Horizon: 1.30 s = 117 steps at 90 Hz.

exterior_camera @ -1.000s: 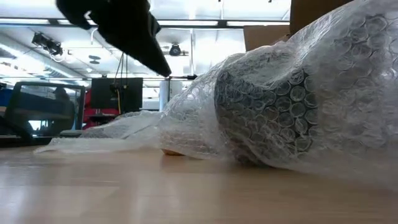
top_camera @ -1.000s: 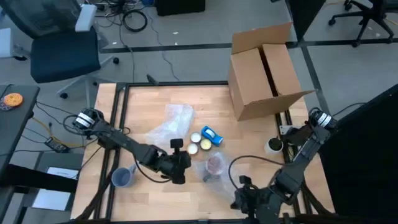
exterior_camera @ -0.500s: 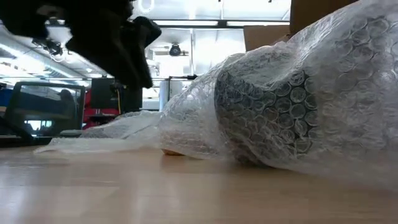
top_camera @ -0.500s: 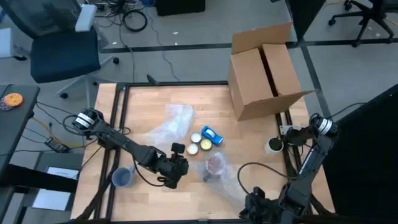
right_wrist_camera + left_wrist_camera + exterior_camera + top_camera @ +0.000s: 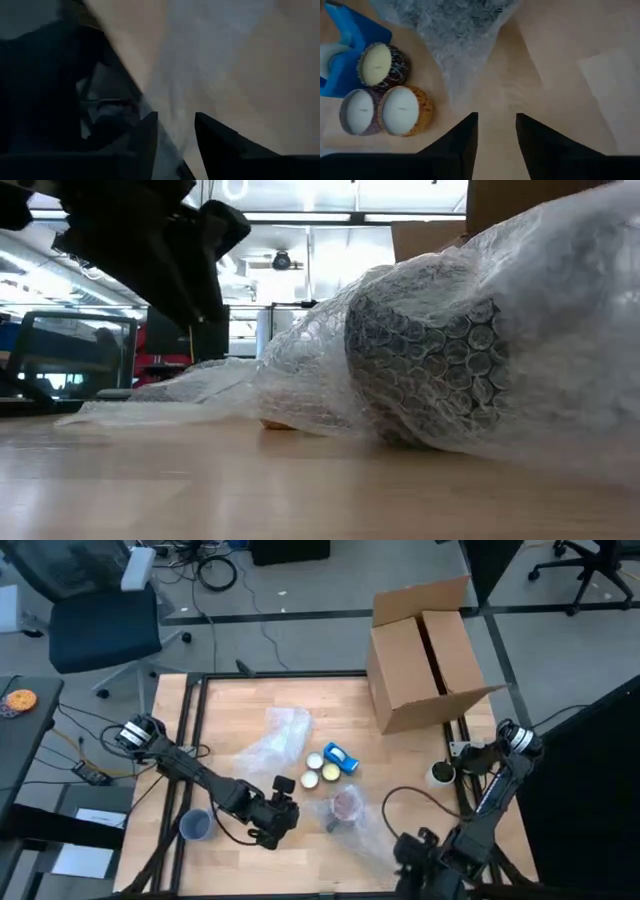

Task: Wrap mug
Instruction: Wrap the black mug with the transparent bubble wrap

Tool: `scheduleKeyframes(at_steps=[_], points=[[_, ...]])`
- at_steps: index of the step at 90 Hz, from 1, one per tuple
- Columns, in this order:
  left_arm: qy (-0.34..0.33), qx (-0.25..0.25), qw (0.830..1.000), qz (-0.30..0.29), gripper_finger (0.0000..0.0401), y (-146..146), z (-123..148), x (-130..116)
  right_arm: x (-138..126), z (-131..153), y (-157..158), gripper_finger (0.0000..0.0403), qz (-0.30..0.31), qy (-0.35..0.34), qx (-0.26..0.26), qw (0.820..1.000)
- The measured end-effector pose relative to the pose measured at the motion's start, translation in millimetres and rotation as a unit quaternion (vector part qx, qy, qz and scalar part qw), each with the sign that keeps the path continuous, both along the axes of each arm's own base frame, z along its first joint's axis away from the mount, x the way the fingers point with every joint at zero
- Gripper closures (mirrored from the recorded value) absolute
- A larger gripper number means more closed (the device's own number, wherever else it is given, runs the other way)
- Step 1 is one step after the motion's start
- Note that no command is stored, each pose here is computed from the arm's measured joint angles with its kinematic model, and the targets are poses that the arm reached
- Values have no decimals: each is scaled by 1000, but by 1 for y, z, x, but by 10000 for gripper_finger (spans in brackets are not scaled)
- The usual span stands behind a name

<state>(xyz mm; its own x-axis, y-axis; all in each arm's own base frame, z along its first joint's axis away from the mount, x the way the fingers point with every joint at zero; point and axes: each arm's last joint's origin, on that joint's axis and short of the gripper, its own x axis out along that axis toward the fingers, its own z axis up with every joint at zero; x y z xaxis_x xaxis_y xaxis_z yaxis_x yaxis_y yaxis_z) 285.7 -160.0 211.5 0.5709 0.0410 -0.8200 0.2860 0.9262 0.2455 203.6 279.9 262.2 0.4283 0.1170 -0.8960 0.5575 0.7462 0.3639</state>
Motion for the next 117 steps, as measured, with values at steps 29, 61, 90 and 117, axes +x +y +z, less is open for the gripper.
scheduleKeyframes(at_steps=[29, 61, 90, 117], points=[[-7, -5, 1000, -12, 281, -8, 1, -3, 6, 1, 0, 298, -30, -15, 20, 999], [-25, -18, 999, -19, 281, -15, 3, -3, 1, -4, -13, 297, -34, 65, -8, 997], [-35, -31, 999, -10, 281, -16, 4, -2, 11, -5, -24, 297, -18, 98, -8, 995], [-35, -33, 999, -9, 281, -18, 4, -3, 15, -6, -18, 298, -20, 77, 7, 997]])
